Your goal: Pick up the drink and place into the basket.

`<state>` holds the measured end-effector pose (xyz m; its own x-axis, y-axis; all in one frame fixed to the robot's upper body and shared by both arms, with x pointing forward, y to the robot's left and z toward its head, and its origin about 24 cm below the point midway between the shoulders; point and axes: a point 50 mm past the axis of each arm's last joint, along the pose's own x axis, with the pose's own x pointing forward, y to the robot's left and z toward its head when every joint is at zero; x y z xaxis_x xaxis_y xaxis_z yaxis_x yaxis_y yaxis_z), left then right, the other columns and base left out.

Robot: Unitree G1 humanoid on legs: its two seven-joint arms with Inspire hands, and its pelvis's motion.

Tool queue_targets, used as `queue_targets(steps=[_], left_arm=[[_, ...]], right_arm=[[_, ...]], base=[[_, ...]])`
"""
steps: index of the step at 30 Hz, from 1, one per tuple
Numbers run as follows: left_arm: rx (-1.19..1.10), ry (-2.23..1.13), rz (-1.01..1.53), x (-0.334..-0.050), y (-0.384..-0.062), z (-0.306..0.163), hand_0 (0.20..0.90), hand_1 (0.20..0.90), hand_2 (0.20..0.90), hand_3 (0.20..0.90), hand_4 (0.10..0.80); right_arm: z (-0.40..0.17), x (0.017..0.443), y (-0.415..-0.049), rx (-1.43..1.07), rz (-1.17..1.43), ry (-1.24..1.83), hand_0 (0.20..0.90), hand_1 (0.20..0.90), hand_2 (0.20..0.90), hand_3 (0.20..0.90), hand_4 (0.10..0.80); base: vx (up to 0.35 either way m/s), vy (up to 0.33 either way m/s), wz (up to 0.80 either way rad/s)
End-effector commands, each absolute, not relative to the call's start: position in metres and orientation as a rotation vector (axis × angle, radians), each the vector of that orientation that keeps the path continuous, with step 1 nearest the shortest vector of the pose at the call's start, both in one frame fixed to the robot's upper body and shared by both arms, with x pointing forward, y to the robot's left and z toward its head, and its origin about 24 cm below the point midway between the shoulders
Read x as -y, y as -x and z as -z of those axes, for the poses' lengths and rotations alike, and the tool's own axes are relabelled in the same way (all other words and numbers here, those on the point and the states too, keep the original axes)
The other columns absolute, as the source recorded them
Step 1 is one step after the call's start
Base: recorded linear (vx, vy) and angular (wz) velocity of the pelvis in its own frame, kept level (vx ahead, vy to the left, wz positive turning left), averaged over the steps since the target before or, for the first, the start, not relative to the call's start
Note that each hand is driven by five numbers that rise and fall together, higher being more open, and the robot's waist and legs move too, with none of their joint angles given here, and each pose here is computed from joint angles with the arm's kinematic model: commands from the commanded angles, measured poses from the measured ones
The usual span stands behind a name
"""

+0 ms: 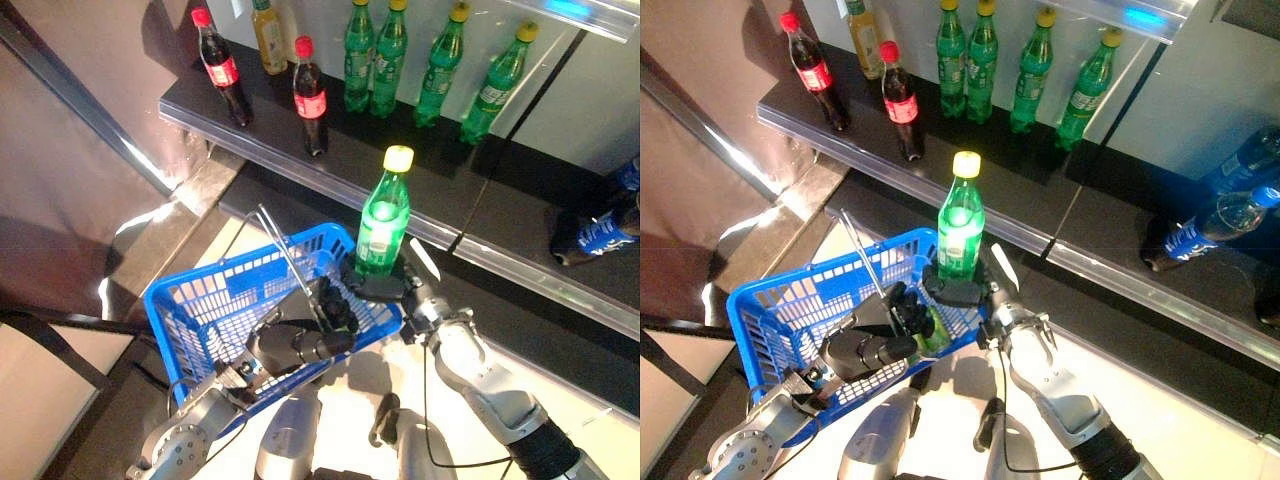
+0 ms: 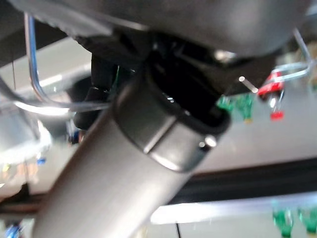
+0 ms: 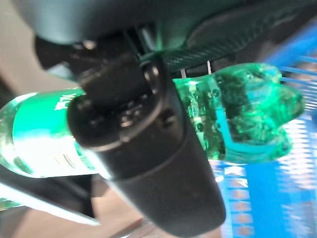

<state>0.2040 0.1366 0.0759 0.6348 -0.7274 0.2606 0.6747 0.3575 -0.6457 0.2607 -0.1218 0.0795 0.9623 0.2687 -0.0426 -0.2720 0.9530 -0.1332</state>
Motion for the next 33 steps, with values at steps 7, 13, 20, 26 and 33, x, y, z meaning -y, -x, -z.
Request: queue_targets(steps=[7, 13, 20, 26, 33], left_arm=[[0.38, 0.826, 1.491, -0.099, -0.175, -0.16, 0.3, 0.3, 0.3, 0.2, 0.1], [0.393, 0.819, 1.57, -0.099, -0.17, -0.165, 0.3, 0.3, 0.3, 0.2, 0.1], [0.431, 0.841, 1.707, -0.092, -0.159, -0.179, 0.3, 0.3, 0.3, 0.2, 0.1], [0.427, 0.821, 1.77, -0.087, -0.157, -0.183, 0.3, 0.3, 0.3, 0.2, 0.1], [0.389, 0.781, 1.806, -0.082, -0.157, -0.181, 0.3, 0.3, 0.3, 0.2, 0.1]], right_arm=[[-0.097, 0.096, -0.277, 0.147, -0.204, 0.105, 0.3, 0.3, 0.3, 0.2, 0.1], [-0.074, 0.103, -0.285, 0.054, -0.106, 0.155, 0.3, 0.3, 0.3, 0.2, 0.1], [-0.001, 0.104, -0.275, -0.247, -0.027, 0.25, 0.3, 0.3, 0.3, 0.2, 0.1], [0.036, 0.107, -0.259, -0.435, -0.111, 0.427, 0.3, 0.3, 0.3, 0.2, 0.1], [0.043, 0.109, -0.262, -0.461, -0.214, 0.645, 0.3, 0.3, 0.3, 0.2, 0.1]], base=[[0.042, 0.022, 0.11], [0.052, 0.014, 0.26], [0.083, 0.006, 0.15], [0.024, 0.002, 0.01], [0.0, 0.0, 0.0]])
